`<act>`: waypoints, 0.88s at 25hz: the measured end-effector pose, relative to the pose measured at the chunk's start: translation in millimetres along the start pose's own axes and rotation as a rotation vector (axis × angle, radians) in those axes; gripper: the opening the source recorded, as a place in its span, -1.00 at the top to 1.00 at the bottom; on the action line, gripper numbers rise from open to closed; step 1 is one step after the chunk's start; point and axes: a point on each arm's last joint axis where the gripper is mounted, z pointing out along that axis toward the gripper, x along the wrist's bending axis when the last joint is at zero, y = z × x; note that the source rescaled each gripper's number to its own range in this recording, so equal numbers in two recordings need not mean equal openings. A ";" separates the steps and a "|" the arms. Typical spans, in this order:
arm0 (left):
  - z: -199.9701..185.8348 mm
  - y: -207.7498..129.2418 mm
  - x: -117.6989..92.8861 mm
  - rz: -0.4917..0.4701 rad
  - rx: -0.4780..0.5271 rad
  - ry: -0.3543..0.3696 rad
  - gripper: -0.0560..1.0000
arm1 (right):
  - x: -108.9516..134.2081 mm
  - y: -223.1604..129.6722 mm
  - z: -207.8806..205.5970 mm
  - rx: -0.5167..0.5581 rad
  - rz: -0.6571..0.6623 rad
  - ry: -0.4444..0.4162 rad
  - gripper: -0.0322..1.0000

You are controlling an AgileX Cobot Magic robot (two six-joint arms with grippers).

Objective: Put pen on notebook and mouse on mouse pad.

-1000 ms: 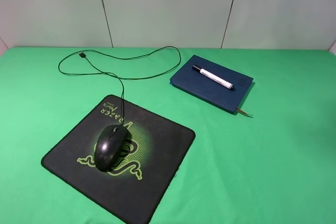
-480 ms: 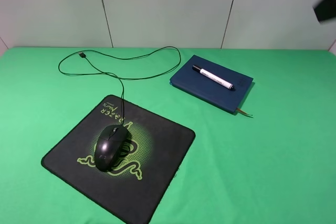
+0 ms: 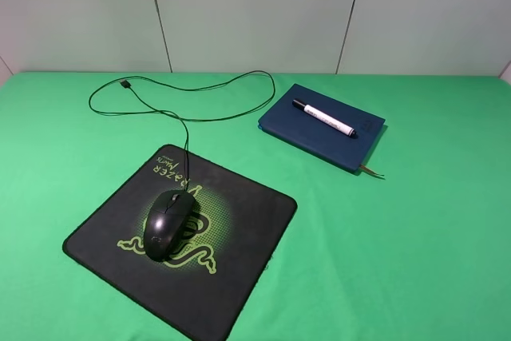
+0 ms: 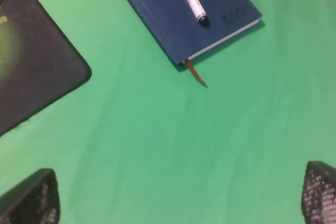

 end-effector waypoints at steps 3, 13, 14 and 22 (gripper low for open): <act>0.0 0.0 0.0 0.000 0.000 0.000 -1.00 | 2.3 -18.8 -2.5 -0.030 0.042 0.008 -1.00; 0.0 0.0 0.0 0.000 0.000 0.000 -1.00 | 3.7 -64.8 18.1 -0.100 0.164 -0.110 -1.00; 0.0 0.0 0.0 0.000 0.000 0.000 -1.00 | 3.4 -67.6 22.3 -0.109 0.173 -0.127 -1.00; 0.0 0.0 0.0 0.000 0.000 0.000 -1.00 | 4.2 -76.1 20.5 -0.266 0.222 -0.246 -1.00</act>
